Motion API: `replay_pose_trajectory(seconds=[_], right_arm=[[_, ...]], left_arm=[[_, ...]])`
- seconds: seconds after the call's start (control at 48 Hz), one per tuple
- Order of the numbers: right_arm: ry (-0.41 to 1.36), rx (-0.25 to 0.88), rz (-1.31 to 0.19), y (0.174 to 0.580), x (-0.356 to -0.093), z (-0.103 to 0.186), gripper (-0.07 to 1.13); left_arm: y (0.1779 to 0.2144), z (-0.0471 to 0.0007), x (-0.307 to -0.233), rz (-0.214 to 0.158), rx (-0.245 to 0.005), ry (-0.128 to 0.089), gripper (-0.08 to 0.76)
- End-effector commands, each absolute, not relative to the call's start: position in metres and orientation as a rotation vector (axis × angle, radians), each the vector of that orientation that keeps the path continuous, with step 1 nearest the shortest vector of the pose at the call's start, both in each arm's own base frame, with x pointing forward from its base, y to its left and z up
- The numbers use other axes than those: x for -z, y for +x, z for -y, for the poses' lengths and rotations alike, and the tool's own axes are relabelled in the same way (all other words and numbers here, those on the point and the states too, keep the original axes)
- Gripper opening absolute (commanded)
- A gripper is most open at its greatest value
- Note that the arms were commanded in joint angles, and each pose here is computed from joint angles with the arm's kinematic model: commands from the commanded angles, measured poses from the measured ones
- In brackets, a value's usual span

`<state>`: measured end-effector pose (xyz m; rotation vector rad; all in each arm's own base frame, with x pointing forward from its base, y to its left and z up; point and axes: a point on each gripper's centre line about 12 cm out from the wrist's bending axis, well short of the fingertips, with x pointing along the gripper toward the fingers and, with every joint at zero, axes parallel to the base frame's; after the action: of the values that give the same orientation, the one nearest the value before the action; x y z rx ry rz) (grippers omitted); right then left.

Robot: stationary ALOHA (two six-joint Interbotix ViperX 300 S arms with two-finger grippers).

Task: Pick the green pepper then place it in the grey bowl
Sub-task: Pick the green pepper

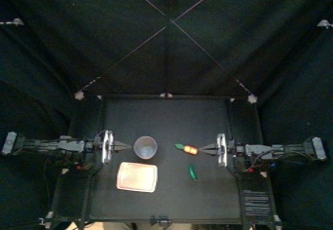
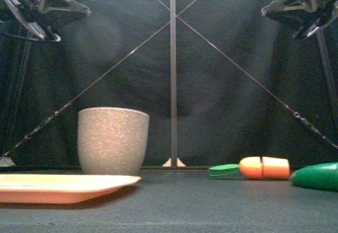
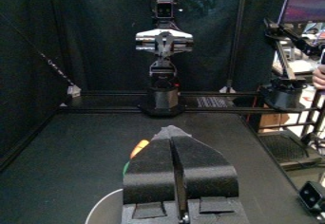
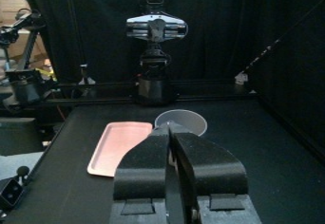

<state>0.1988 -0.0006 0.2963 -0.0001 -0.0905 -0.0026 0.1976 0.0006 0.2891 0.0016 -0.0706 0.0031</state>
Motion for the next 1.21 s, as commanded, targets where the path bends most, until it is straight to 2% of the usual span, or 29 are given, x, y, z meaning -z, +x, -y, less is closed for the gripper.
replay_pose_trajectory(seconds=[0.021, 0.146, 0.292, 0.396, 0.5, 0.646, 0.75, 0.938, 1.208], right_arm=[[0.056, 0.008, 0.071, 0.202, -0.294, 0.001, 0.12], [0.214, 0.048, -0.004, 0.205, -0.284, 0.007, 0.12], [0.362, 0.063, -0.127, 0.208, -0.265, 0.005, 0.13], [0.446, 0.056, -0.238, 0.21, -0.25, -0.001, 0.2], [0.524, 0.031, -0.33, 0.215, -0.236, -0.013, 0.39], [0.642, 0.03, -0.449, 0.224, -0.214, -0.028, 0.83], [0.697, 0.048, -0.52, 0.23, -0.199, -0.035, 1.06], [0.822, 0.119, -0.642, 0.234, -0.177, -0.04, 1.03], [1.011, 0.251, -0.818, 0.233, -0.16, -0.044, 1.04]], left_arm=[[0.2003, -0.0013, -0.2898, 0.023, -0.007, -0.003, 0.1], [0.2006, -0.0019, -0.2842, -0.035, -0.01, -0.003, 0.1], [0.2001, -0.0025, -0.2782, -0.083, -0.013, -0.002, 0.1], [0.1995, -0.0031, -0.2734, -0.112, -0.016, -0.002, 0.1], [0.1989, -0.0043, -0.27, -0.126, -0.022, -0.003, 0.1], [0.1986, -0.0073, -0.2687, -0.129, -0.037, -0.002, 0.1], [0.1985, -0.0101, -0.2687, -0.129, -0.05, -0.002, 0.1], [0.1981, -0.0137, -0.2681, -0.13, -0.069, -0.004, 0.1], [0.196, -0.0184, -0.2598, -0.147, -0.094, -0.007, 0.1]])
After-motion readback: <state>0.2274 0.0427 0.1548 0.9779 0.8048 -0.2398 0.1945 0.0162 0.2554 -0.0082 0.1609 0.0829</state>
